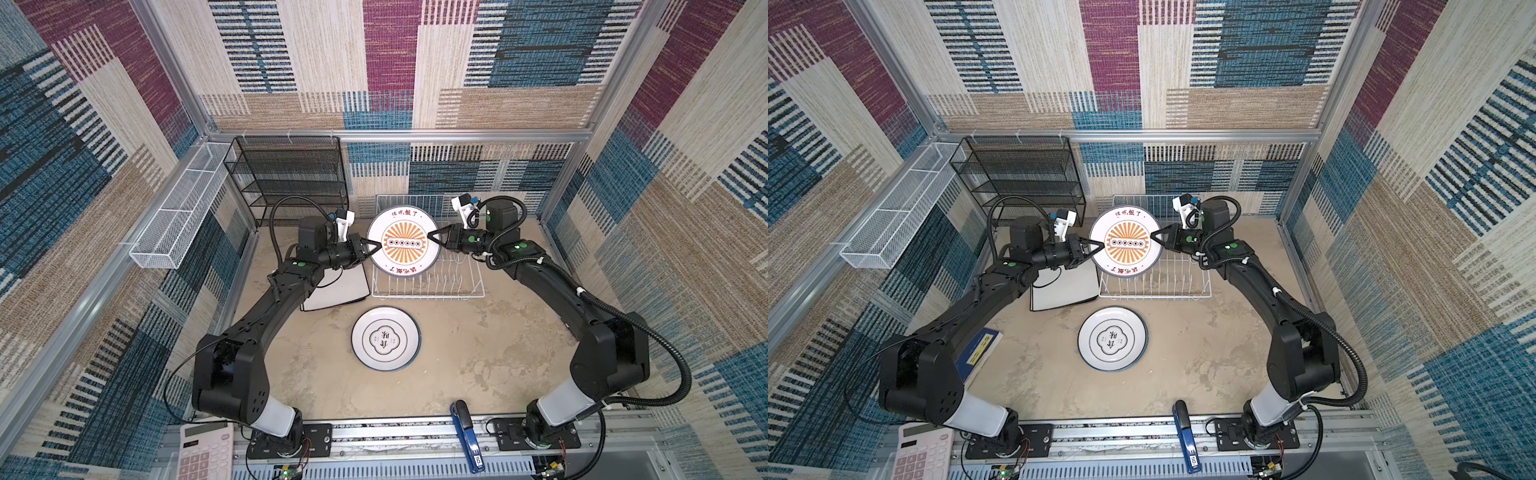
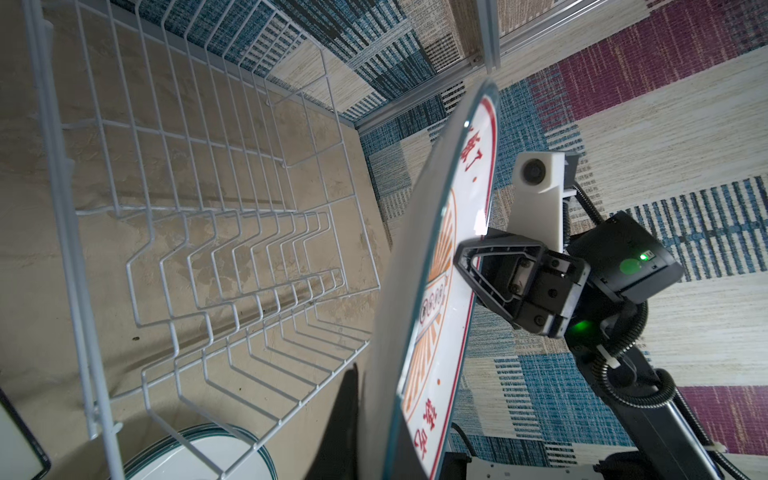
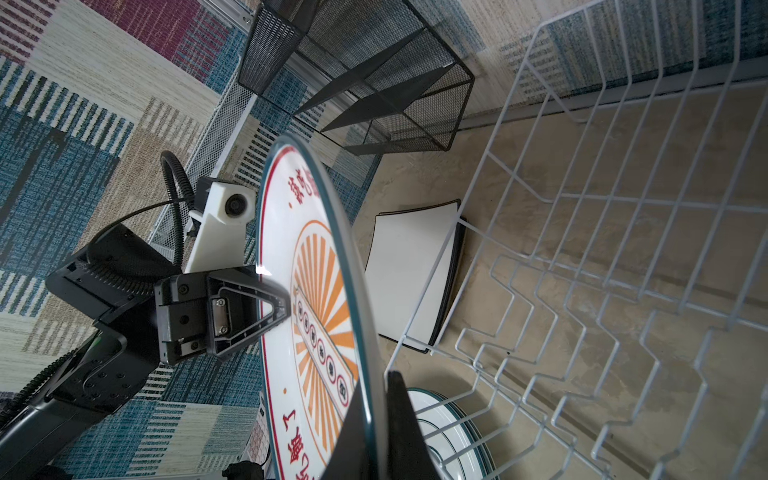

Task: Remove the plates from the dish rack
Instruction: 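Lower the sunburst plate onto the floor stack with the left gripper while the right releases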

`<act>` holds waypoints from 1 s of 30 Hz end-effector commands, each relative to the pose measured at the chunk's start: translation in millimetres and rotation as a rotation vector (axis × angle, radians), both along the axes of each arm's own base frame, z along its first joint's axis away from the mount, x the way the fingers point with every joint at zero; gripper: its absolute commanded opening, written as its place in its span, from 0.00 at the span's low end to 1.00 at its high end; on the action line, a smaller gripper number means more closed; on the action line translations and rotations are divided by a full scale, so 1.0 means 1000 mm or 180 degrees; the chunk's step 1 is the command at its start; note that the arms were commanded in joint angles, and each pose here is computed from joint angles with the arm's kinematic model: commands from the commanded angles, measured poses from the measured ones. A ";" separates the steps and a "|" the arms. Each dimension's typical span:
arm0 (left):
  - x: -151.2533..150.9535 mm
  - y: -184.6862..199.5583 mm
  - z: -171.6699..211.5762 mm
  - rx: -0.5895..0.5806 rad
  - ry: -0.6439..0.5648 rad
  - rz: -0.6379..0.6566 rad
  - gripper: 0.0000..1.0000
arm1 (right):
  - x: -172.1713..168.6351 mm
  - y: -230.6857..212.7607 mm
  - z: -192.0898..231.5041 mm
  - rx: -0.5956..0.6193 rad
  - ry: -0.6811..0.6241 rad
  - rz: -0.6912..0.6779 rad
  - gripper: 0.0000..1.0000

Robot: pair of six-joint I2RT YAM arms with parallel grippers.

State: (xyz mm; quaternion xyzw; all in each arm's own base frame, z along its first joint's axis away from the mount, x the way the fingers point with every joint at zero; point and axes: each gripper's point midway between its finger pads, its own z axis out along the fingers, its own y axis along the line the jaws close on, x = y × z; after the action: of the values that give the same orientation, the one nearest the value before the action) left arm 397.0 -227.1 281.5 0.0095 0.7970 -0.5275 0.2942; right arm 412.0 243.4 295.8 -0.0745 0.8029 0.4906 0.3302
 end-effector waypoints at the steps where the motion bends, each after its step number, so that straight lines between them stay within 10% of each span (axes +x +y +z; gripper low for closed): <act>1: -0.001 -0.002 0.007 0.0006 -0.0119 -0.0077 0.00 | -0.002 0.002 0.010 0.0061 -0.0109 0.0037 0.03; 14: -0.008 0.014 0.021 0.0228 -0.0073 0.0176 0.00 | -0.006 -0.020 0.034 -0.0291 -0.0696 -0.0284 0.76; 16: -0.013 0.019 0.026 0.0285 -0.0076 0.0206 0.00 | -0.010 -0.027 0.037 -0.0407 -0.0859 -0.0361 0.99; 30: -0.074 0.053 0.025 0.0608 0.0027 0.0426 0.00 | -0.073 -0.027 0.046 -0.1002 -0.2143 0.0151 0.99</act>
State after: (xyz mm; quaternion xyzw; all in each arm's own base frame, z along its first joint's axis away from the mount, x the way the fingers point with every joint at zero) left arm 333.1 -180.3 317.7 -0.0160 0.8317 -0.4462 0.3302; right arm 349.2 211.9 333.8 -0.2363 0.7483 0.3424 0.5166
